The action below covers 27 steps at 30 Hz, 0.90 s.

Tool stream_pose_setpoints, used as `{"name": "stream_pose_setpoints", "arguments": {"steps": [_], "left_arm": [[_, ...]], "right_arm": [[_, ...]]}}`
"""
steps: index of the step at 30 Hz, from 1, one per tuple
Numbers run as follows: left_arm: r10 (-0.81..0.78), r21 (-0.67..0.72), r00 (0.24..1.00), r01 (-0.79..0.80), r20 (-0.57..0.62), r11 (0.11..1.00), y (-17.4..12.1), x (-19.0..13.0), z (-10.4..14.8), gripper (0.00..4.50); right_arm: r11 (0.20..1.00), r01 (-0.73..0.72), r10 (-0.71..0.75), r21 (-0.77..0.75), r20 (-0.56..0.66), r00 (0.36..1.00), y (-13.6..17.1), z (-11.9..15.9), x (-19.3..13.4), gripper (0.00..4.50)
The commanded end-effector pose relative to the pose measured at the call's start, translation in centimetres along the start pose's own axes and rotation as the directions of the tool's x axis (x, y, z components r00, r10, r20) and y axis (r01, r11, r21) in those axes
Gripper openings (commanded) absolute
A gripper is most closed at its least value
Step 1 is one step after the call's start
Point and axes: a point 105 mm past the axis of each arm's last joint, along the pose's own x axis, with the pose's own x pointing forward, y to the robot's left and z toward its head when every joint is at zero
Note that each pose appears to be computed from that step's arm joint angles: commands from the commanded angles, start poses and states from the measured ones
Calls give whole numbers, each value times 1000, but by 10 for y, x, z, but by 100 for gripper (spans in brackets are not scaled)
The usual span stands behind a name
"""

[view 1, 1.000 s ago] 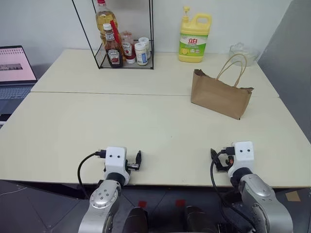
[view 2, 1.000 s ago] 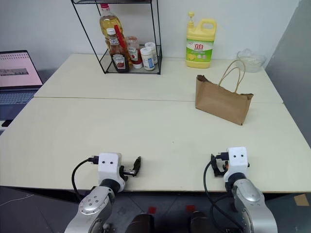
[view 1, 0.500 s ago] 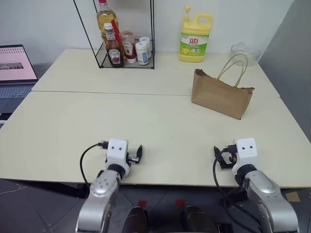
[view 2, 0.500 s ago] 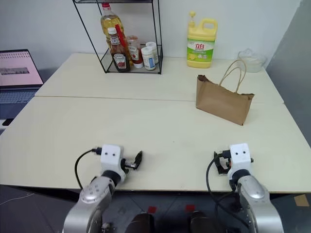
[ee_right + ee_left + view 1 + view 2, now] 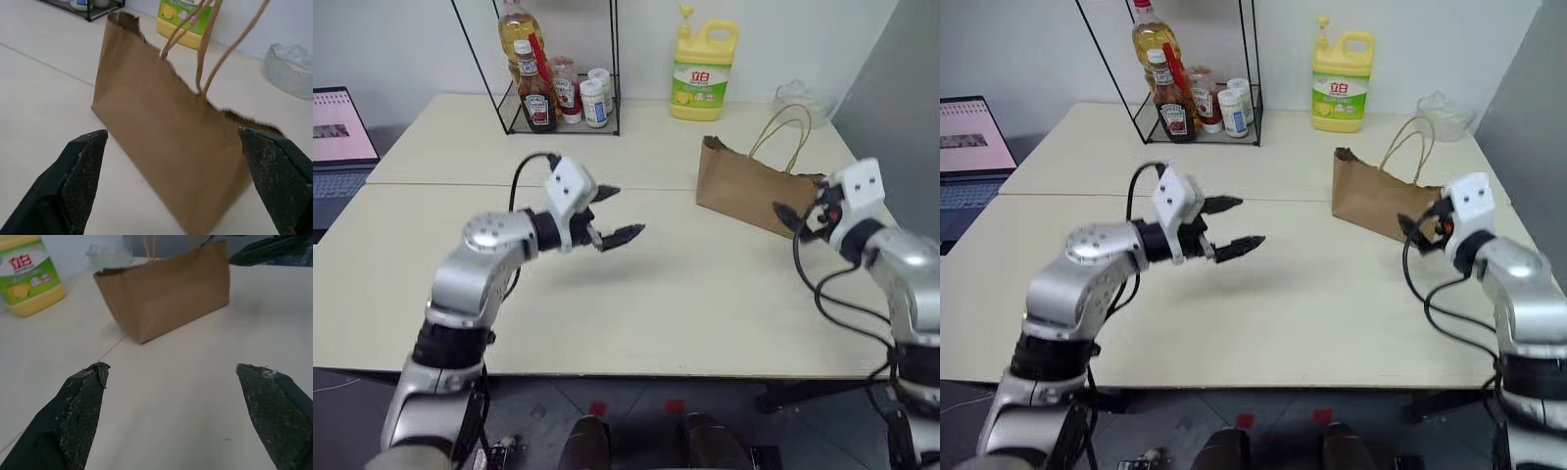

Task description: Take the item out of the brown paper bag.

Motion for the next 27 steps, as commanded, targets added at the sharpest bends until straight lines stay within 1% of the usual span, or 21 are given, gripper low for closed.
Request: {"name": "stream_pose_setpoints", "arguments": {"steps": [1,4,9,12,17,18,20,25,27], "left_arm": [[-54,65,998,52,29,997,5,2,18,445],[-106,92,993,102,42,991,6,2,31,445],[-148,129,988,141,39,982,7,3,40,445],[-163,136,986,157,41,978,5,3,43,445],[-147,147,988,140,43,979,6,3,45,445],[-141,148,989,134,41,980,7,2,45,450],[-136,151,990,128,40,980,8,2,45,450],[-134,145,990,126,48,981,8,1,47,450],[-137,142,989,129,49,981,7,2,46,450]], "right_arm": [[1000,7,-7,-24,21,1000,-19,11,13,450],[998,5,-3,-62,26,1000,-32,21,28,450],[999,-5,7,-42,55,998,-43,40,47,450],[1000,-10,12,-29,71,997,-45,49,56,450],[998,22,-17,-57,84,996,-51,57,64,450],[997,22,-16,-71,86,996,-51,59,65,412],[994,27,-18,-108,85,996,-52,60,66,361],[987,59,-44,-152,100,994,-56,66,67,177],[983,66,-49,-170,105,993,-57,68,67,114]]}}
